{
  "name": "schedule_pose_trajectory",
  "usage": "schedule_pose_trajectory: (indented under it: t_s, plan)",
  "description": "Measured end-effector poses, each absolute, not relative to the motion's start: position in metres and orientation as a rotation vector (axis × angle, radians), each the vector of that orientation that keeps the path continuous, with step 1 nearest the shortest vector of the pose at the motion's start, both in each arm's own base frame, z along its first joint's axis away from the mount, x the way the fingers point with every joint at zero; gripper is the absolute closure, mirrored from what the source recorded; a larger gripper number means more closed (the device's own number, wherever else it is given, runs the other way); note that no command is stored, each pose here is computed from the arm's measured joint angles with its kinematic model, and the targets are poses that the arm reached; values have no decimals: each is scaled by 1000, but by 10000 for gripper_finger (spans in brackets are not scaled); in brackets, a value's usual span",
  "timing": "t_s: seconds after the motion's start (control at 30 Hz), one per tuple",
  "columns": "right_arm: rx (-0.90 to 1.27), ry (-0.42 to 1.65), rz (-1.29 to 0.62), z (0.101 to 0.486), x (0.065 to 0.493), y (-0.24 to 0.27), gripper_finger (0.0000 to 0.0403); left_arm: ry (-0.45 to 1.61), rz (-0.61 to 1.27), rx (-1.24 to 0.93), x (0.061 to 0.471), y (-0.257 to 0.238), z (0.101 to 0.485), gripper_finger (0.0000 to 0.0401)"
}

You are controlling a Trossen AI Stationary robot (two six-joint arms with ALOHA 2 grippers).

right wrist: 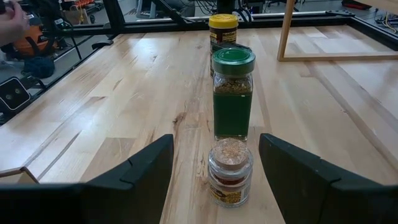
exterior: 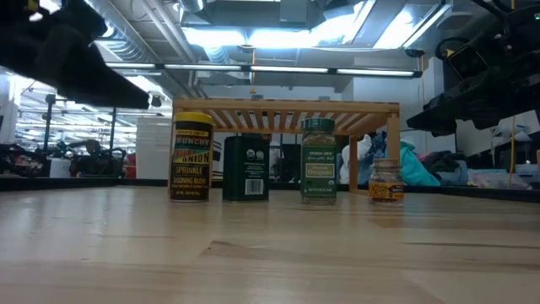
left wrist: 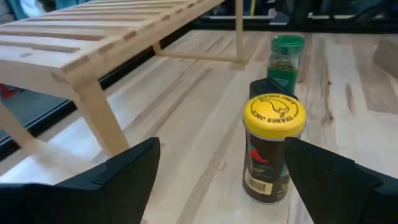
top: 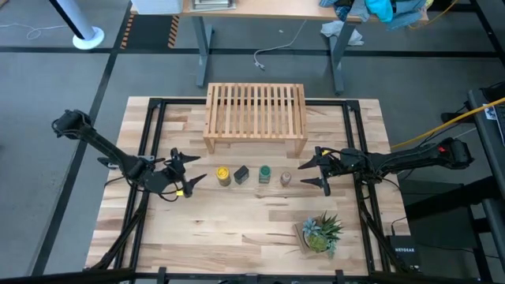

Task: Shelf spices
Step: Put the small brown seasoning bottle on the shelf

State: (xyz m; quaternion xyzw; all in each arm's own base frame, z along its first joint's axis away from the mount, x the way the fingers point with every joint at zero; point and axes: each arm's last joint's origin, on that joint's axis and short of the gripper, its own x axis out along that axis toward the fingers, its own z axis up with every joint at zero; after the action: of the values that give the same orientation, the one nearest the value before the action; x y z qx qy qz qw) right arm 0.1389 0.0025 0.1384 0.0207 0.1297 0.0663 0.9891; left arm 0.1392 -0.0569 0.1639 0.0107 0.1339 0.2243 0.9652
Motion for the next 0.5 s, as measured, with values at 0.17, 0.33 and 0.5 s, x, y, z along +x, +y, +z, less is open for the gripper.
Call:
schedule_pose_trajectory:
  t_s: [0.17,0.33,0.5]
  plan:
    - [41,260,133,139,139,2,160,172,366,45,136,-52,152,68]
    - [41,260,133,138,139,2,160,109,294,83,134,-44,149,68]
    - [42,260,133,139,139,2,160,117,264,92,140,-33,149,68]
